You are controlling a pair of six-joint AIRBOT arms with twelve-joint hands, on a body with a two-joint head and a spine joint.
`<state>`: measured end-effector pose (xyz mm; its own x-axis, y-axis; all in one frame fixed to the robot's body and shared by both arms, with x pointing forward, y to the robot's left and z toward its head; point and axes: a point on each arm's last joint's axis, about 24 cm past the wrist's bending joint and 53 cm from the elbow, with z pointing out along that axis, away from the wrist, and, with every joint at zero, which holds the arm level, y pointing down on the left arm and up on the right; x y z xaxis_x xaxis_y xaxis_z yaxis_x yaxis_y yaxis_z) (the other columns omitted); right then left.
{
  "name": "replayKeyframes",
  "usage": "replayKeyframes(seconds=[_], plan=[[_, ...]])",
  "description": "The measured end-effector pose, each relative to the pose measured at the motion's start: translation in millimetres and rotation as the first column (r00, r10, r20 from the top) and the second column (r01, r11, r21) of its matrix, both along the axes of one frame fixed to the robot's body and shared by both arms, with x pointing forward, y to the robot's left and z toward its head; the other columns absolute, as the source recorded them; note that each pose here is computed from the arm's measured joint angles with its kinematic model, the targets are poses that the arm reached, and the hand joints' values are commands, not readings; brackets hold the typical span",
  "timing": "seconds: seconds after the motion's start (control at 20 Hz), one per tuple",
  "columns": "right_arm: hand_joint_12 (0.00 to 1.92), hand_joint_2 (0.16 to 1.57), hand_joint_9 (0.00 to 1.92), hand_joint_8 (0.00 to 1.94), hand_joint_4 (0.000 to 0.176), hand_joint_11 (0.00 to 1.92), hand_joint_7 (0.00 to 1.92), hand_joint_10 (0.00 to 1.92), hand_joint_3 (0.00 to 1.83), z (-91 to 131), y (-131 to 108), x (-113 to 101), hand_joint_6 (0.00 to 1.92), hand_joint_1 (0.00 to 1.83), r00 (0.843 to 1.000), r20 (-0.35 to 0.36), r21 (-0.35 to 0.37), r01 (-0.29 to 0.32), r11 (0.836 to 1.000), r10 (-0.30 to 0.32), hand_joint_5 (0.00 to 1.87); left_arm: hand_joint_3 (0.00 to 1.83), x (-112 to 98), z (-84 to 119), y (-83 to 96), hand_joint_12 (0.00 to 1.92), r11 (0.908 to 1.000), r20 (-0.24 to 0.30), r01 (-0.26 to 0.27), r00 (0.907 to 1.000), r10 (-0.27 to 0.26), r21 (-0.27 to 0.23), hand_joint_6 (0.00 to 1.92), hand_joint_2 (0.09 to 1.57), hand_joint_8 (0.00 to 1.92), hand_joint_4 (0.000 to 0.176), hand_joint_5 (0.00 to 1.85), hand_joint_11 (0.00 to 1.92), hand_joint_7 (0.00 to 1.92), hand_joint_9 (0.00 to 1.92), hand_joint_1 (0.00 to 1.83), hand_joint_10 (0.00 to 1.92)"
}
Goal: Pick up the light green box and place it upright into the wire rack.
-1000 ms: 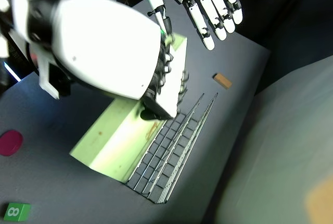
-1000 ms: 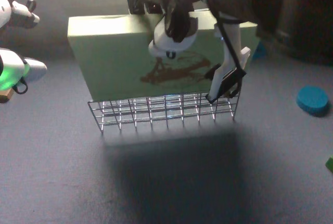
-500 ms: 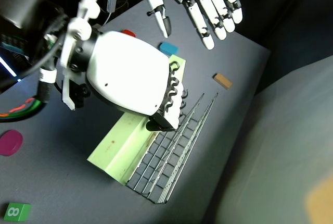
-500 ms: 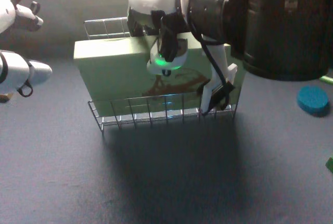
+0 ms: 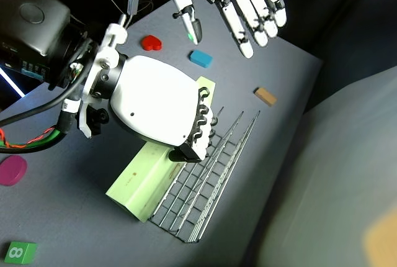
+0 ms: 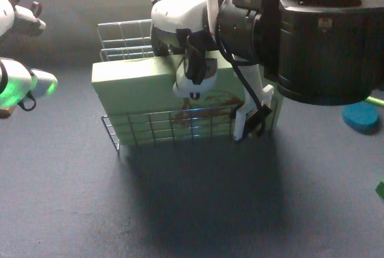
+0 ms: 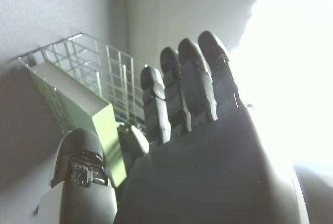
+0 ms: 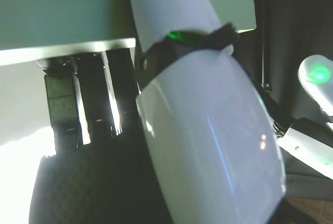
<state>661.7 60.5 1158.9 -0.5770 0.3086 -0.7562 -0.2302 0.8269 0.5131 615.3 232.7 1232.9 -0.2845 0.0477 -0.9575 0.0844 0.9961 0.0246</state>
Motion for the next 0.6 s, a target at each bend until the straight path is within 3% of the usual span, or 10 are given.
replayKeyframes(seconds=[0.35, 0.4, 0.45, 0.5, 0.55, 0.6], plan=[[1.59, 1.22, 0.73, 1.30, 0.000, 0.65, 0.77, 1.59, 0.00, 0, 1, 0, 1.21, 1.34, 1.000, 0.000, 0.000, -0.003, 1.000, 0.003, 0.72, 0.00, -2, -4, -28.9, 0.58, 0.9984, -0.011, 0.053, 0.9985, -0.053, -0.019, 0.01, 1.27, 0.01, 0.066, 0.38, 0.00, 0.37, 0.27, 0.09, 0.00], [1.57, 1.26, 0.55, 1.42, 0.000, 0.54, 0.75, 1.25, 0.00, 0, 1, -1, 1.35, 1.18, 1.000, 0.000, 0.001, -0.003, 1.000, 0.003, 0.66, 0.00, -3, -5, -33.9, 0.58, 0.9979, -0.009, 0.055, 0.9984, -0.055, -0.034, 0.01, 1.27, 0.01, 0.066, 0.38, 0.00, 0.37, 0.27, 0.09, 0.00], [1.53, 1.27, 0.47, 0.87, 0.000, 0.46, 0.61, 1.00, 0.00, 0, 1, -1, 1.40, 1.08, 1.000, 0.000, 0.001, -0.003, 1.000, 0.003, 0.68, 0.00, -5, -4, -36.2, 0.58, 0.9971, -0.005, 0.052, 0.9986, -0.052, -0.056, 0.01, 1.27, 0.01, 0.066, 0.38, 0.00, 0.37, 0.27, 0.09, 0.00], [1.53, 1.27, 0.47, 0.87, 0.000, 0.46, 0.61, 1.00, 0.00, -1, 0, 0, 1.40, 1.08, 1.000, 0.000, -0.003, -0.002, 1.000, 0.002, 0.68, 0.00, -6, -4, -37.6, 0.58, 0.9970, 0.001, 0.050, 0.9988, -0.050, -0.060, 0.01, 1.27, 0.01, 0.066, 0.38, 0.00, 0.37, 0.27, 0.09, 0.00], [1.50, 1.21, 0.44, 0.57, 0.000, 0.41, 0.60, 0.84, 0.00, -2, 0, 0, 0.72, 1.04, 1.000, 0.007, -0.010, -0.005, 1.000, 0.005, 0.57, 0.00, -6, -4, -37.5, 0.58, 0.9965, -0.001, 0.044, 0.9990, -0.044, -0.072, 0.00, 1.27, 0.01, 0.066, 0.38, 0.00, 0.37, 0.27, 0.09, 0.00], [1.45, 1.18, 0.45, 0.33, 0.000, 0.38, 0.63, 0.65, 0.00, -4, 0, -1, 0.34, 1.00, 1.000, -0.001, -0.010, -0.004, 1.000, 0.004, 0.59, 0.00, -7, -4, -37.7, 0.58, 0.9972, 0.000, 0.038, 0.9993, -0.038, -0.065, 0.00, 1.27, 0.01, 0.066, 0.38, 0.00, 0.37, 0.27, 0.09, 0.00]])
